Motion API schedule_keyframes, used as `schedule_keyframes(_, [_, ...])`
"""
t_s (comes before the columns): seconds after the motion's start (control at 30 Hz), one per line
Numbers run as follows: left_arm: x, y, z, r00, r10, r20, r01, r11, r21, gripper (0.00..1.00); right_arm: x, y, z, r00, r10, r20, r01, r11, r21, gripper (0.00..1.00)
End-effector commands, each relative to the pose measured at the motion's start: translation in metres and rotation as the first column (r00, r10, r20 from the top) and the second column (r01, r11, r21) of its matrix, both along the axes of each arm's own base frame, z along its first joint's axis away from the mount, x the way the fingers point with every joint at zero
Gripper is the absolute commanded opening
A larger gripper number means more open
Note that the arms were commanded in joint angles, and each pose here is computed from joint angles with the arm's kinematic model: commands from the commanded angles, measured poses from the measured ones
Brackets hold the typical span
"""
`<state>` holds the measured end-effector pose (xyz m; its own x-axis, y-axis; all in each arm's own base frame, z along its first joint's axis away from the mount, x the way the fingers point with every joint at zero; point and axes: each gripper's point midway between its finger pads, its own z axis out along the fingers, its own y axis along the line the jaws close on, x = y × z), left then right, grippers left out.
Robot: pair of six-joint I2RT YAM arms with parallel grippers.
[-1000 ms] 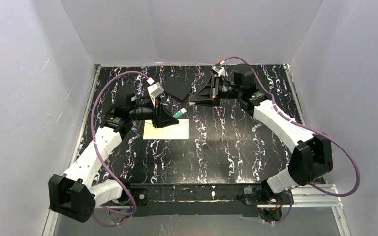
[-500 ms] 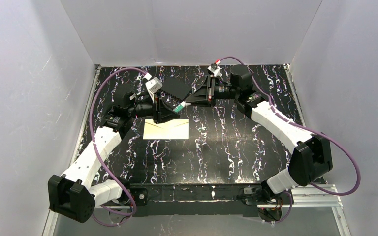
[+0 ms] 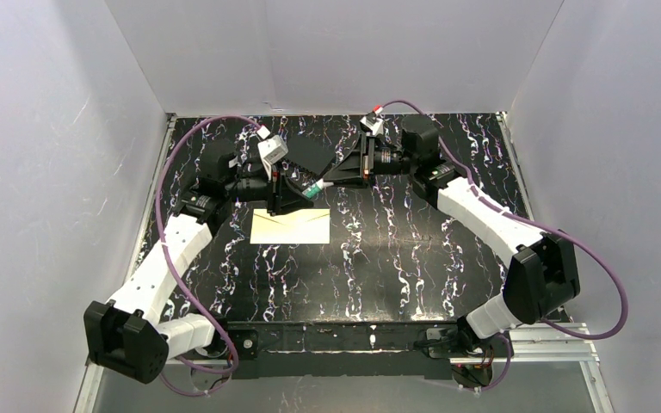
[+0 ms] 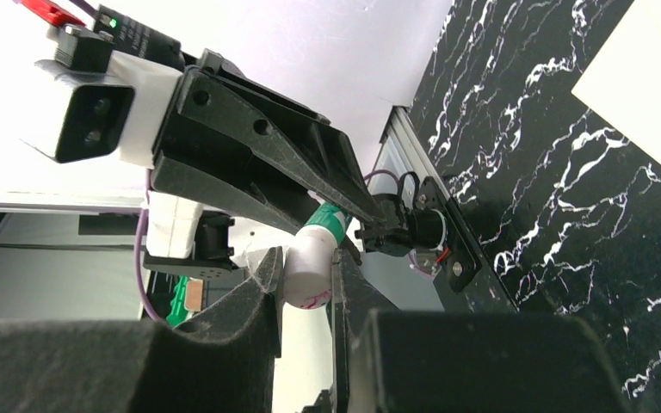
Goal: Place the letter into the envelope and seal it
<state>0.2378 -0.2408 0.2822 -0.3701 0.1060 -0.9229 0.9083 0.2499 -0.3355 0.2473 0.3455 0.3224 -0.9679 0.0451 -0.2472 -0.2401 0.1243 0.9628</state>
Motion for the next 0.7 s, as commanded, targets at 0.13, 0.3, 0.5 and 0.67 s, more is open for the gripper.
schedule_keyframes(0.13, [-0.023,0.001,0.009,0.972,-0.202,0.119,0.194,0.978,0.073,0.00,-0.016,0.006,-0.007,0.989,0.124,0.078,-0.118,0.990,-0.071,0.01])
schedule_keyframes(0.3, [-0.018,0.000,0.013,0.968,-0.214,0.133,0.204,0.975,0.089,0.00,-0.032,0.014,-0.027,0.975,0.208,0.085,-0.194,0.970,-0.150,0.01])
schedule_keyframes(0.5, [-0.007,-0.003,0.023,0.968,-0.189,0.163,0.177,0.980,0.086,0.00,-0.037,0.022,-0.049,0.979,0.193,0.071,-0.173,0.959,-0.227,0.01])
schedule_keyframes(0.67, [0.012,-0.012,0.048,0.960,-0.057,0.275,0.073,0.996,-0.047,0.00,-0.052,0.043,-0.046,0.979,0.193,0.064,-0.182,0.972,-0.148,0.01])
